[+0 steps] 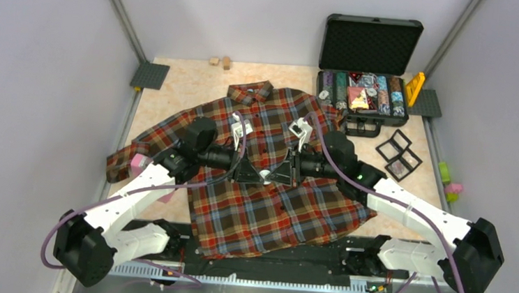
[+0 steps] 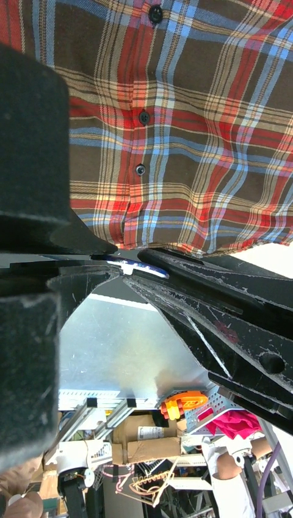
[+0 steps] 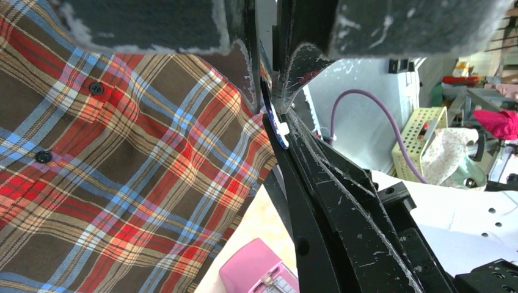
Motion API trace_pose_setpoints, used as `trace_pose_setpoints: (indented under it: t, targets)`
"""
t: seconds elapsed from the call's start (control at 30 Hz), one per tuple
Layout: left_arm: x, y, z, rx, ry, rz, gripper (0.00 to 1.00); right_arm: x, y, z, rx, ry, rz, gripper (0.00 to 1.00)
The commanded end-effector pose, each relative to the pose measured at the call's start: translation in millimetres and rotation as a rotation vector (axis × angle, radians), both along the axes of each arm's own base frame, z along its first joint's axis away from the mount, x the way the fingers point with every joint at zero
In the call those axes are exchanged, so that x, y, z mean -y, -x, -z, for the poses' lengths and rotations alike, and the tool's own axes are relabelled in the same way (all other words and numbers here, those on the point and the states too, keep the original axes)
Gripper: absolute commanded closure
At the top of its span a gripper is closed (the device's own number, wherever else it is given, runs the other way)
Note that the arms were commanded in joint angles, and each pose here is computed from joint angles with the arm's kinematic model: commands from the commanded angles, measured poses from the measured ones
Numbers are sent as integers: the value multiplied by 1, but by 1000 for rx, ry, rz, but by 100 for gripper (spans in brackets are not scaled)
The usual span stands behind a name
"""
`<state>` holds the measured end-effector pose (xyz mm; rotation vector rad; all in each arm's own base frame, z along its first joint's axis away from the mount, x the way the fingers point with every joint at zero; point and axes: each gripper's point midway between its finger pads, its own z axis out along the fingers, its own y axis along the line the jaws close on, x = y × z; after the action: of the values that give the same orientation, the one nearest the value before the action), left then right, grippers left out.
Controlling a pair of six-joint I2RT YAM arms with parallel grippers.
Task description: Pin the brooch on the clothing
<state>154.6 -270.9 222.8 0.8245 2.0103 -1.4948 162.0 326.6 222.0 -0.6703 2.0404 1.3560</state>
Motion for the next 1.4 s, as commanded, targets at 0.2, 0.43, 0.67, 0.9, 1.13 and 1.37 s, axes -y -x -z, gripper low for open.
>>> trace_pose_setpoints:
  t: [0.2, 0.43, 0.67, 0.9, 1.13, 1.37]
  targets:
    - [14, 9, -37, 89, 124, 111, 100, -6, 4, -24, 108, -60, -33, 88]
    - [13, 6, -35, 75, 120, 101, 100, -3, 6, -29, 121, -75, -29, 83]
    - [13, 2, -32, 82, 107, 79, 100, 8, -4, -51, 172, -124, 78, 67]
    - [8, -14, -25, 93, 62, -11, 100, 27, -9, -80, 235, -169, 187, 39]
    - [-32, -90, -6, 112, -164, -427, 100, 53, -54, -62, 243, 87, 423, 36]
    - [-93, -170, -6, 97, -302, -820, 100, 24, -96, -31, 226, 242, 447, 35]
